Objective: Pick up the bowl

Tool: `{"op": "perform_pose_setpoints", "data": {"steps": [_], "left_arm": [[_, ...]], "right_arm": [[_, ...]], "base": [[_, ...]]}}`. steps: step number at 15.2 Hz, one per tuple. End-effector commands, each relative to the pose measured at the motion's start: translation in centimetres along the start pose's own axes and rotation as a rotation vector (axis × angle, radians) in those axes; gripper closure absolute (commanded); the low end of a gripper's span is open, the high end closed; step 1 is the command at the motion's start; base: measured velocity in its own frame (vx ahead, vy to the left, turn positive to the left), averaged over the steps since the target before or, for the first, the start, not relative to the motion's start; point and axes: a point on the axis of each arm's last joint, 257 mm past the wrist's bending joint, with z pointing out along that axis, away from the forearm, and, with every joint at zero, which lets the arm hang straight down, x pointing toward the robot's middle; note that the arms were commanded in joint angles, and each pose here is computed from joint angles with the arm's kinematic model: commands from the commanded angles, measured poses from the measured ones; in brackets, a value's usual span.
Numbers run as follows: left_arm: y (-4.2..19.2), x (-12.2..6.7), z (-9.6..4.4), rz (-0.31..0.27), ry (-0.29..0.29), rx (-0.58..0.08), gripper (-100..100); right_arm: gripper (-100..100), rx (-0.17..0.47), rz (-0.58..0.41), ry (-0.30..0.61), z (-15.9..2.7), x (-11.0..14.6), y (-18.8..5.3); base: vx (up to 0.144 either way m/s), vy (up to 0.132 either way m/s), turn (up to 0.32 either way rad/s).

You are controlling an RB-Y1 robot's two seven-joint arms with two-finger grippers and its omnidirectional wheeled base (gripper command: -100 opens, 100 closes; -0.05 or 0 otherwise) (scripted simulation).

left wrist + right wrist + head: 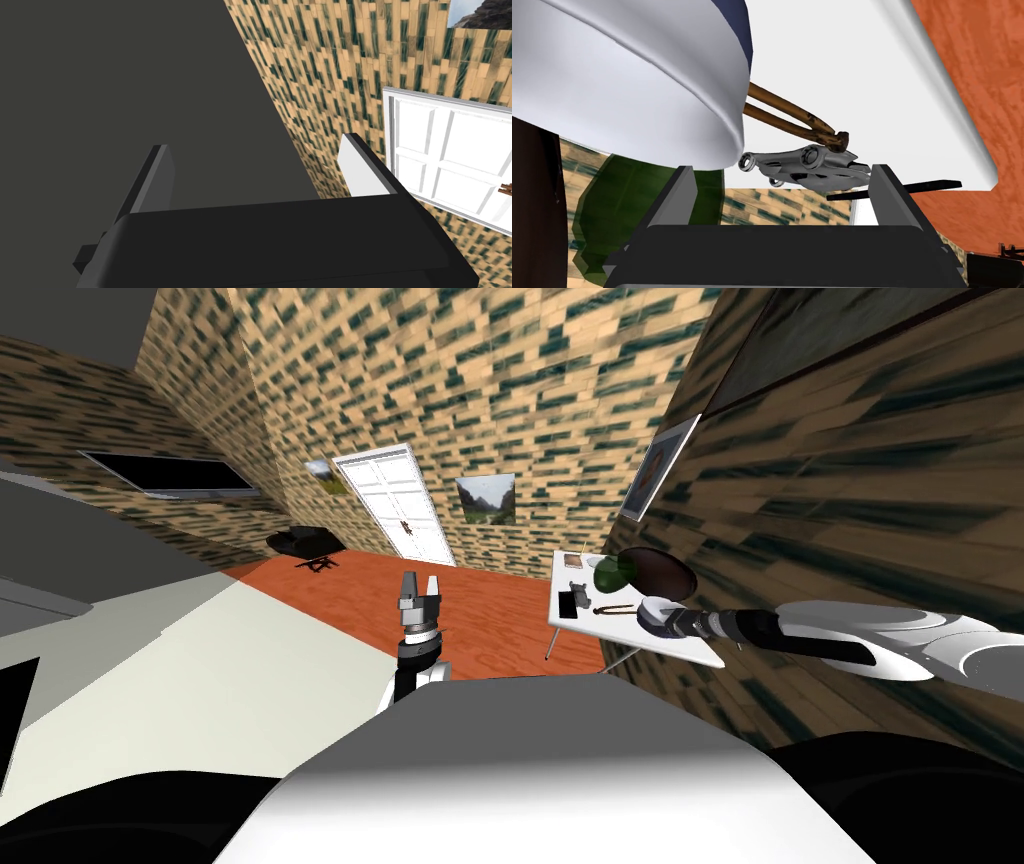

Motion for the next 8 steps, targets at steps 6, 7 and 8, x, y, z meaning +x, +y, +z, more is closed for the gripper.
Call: {"op": "perform_pose_setpoints", "data": {"steps": [6, 7, 8], "left_arm": [[0.0, 0.0, 0.0, 0.0, 0.0, 0.0, 0], [0.0, 0.0, 0.0, 0.0, 0.0, 0.0, 0], [0.0, 0.0, 0.0, 0.0, 0.0, 0.0, 0]], "right_arm": [[-100, -0.015, -0.08, 0.218, -3.0, 6.4, -1.4], [-100, -0.023, -0.093, 0.268, -3.9, 7.9, -1.6], [-100, -0.023, -0.093, 0.268, -3.9, 7.9, -1.6]], "base": [[0.069, 0.038, 0.084], [0.067, 0.029, 0.062], [0.055, 0.02, 0.048]]}}
